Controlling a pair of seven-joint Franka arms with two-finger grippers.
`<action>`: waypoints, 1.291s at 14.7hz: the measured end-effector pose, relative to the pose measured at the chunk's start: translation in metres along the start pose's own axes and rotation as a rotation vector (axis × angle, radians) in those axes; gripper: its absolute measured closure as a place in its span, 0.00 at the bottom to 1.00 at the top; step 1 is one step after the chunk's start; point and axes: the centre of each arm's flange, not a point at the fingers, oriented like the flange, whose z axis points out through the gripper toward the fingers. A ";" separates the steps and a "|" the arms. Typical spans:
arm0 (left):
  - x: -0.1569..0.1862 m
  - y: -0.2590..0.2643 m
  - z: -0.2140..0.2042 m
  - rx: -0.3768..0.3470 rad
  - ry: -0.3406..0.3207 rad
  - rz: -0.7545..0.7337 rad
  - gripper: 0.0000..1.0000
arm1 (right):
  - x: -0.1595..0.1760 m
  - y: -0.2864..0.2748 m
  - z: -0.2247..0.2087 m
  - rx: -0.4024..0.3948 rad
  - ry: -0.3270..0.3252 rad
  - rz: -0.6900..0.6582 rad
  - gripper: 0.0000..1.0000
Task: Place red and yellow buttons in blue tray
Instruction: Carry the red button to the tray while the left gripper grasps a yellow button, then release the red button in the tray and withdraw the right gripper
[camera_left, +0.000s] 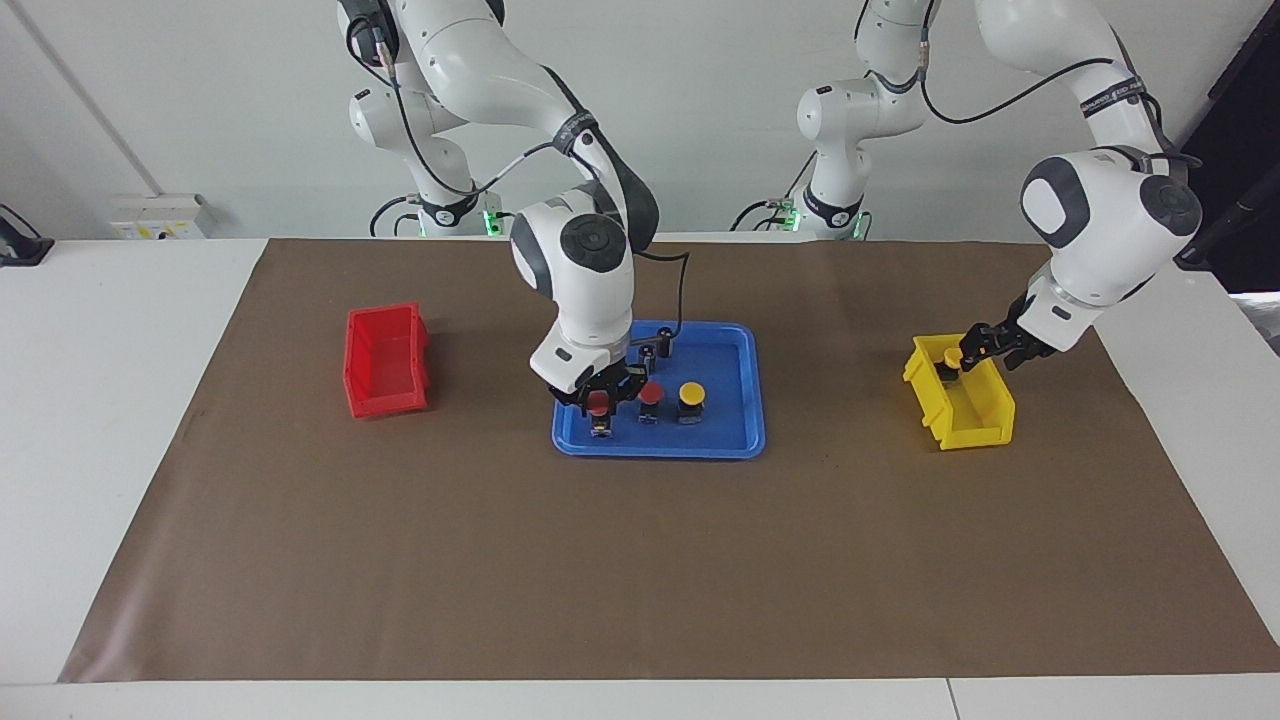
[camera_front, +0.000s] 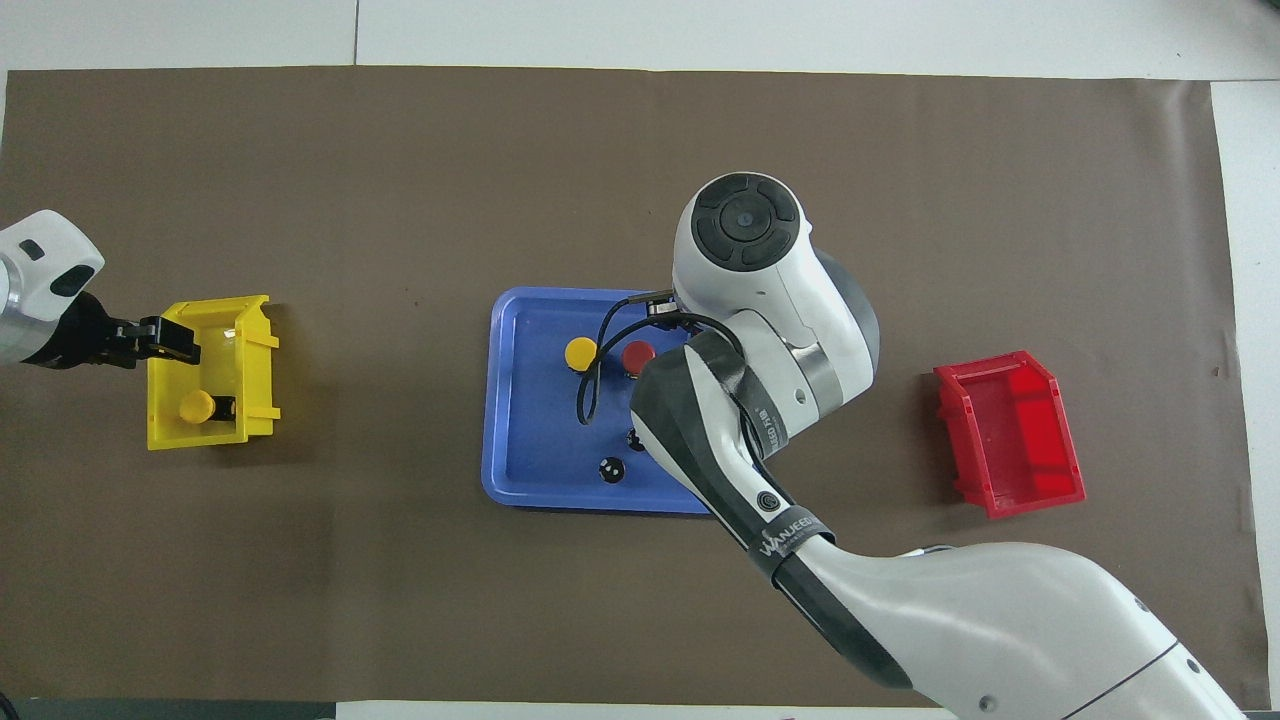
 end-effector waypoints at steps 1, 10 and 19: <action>-0.003 0.000 0.005 -0.001 -0.007 0.000 0.26 | -0.002 0.001 0.005 -0.004 -0.008 -0.007 0.59; -0.030 0.003 0.040 -0.001 -0.023 -0.001 0.32 | -0.011 0.009 0.014 -0.003 -0.003 -0.011 0.38; -0.041 0.004 0.047 0.004 0.001 -0.017 0.38 | 0.009 0.125 -0.142 0.009 0.043 0.171 0.00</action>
